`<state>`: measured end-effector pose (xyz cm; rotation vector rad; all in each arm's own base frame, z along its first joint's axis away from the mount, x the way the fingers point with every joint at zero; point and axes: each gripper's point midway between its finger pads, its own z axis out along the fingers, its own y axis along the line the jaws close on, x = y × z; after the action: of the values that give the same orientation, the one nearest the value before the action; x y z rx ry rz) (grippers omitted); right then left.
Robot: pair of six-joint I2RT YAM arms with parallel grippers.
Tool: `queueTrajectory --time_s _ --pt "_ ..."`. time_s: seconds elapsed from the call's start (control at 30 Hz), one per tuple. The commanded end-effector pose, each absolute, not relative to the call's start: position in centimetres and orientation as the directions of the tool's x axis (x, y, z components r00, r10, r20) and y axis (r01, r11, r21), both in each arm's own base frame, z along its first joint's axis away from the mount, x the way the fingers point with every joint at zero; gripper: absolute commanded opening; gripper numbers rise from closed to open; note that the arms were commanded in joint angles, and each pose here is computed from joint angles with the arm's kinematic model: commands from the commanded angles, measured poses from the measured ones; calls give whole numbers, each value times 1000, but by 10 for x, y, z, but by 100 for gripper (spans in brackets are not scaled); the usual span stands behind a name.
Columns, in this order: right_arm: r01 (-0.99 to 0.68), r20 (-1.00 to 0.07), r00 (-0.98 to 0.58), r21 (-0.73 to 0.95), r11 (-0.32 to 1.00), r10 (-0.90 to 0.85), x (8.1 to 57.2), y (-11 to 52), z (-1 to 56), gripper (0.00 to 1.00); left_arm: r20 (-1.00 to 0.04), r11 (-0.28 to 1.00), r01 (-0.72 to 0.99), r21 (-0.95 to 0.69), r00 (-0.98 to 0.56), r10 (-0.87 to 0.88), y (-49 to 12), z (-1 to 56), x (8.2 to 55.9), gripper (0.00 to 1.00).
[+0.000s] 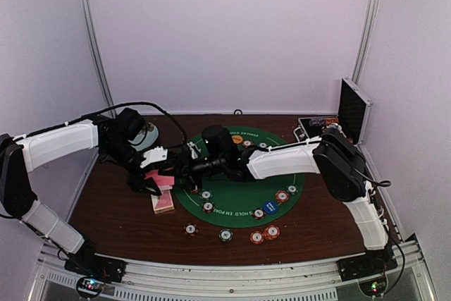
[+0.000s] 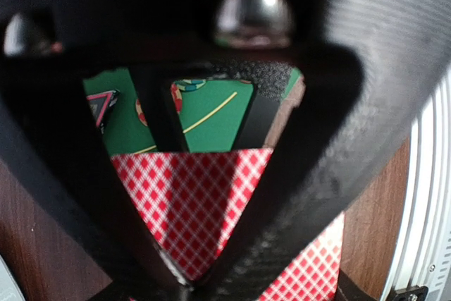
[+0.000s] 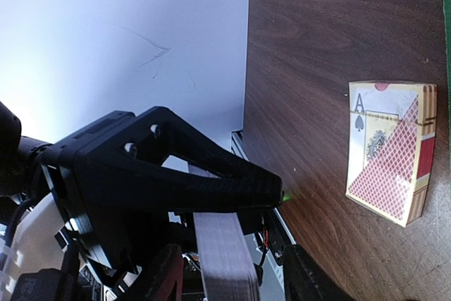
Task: Distribute texas hold em gaming equipment
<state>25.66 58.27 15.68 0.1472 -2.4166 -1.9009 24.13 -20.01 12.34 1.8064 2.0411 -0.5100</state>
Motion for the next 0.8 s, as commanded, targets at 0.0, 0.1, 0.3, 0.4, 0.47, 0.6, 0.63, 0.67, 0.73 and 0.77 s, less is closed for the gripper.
queueTrajectory --time_s 0.0,0.1,0.3,0.4,0.47,0.6,0.63,0.67,0.73,0.77 --pt "-34 -7 -991 978 205 -130 254 592 160 53 -531 135 991 8 -111 840 -203 135 247 32" --pt "-37 -9 -992 976 212 -129 254 590 160 53 -534 140 990 9 -114 838 -203 136 248 31" --pt "-36 -7 -994 967 253 -112 256 577 151 50 -544 145 989 27 -107 832 -203 142 249 28" --pt "-40 -12 -994 963 266 -105 258 570 150 50 -544 145 989 28 -107 832 -203 142 248 26" --pt "-45 -17 -994 962 270 -104 258 566 153 50 -543 147 989 27 -109 833 -202 142 248 25" --pt "-52 -26 -995 961 272 -99 259 561 157 49 -542 150 989 20 -115 833 -202 141 246 25" --pt "-58 -32 -995 961 272 -98 259 561 159 49 -540 149 989 21 -115 834 -201 141 246 25" --pt "-61 -35 -995 959 277 -98 259 560 159 48 -538 151 988 22 -116 835 -201 140 246 24" --pt "-65 -39 -994 957 284 -98 260 558 159 47 -536 152 988 25 -115 836 -200 140 246 24" --pt "-66 -40 -994 957 283 -97 260 557 160 46 -536 153 988 24 -116 836 -200 140 245 24"
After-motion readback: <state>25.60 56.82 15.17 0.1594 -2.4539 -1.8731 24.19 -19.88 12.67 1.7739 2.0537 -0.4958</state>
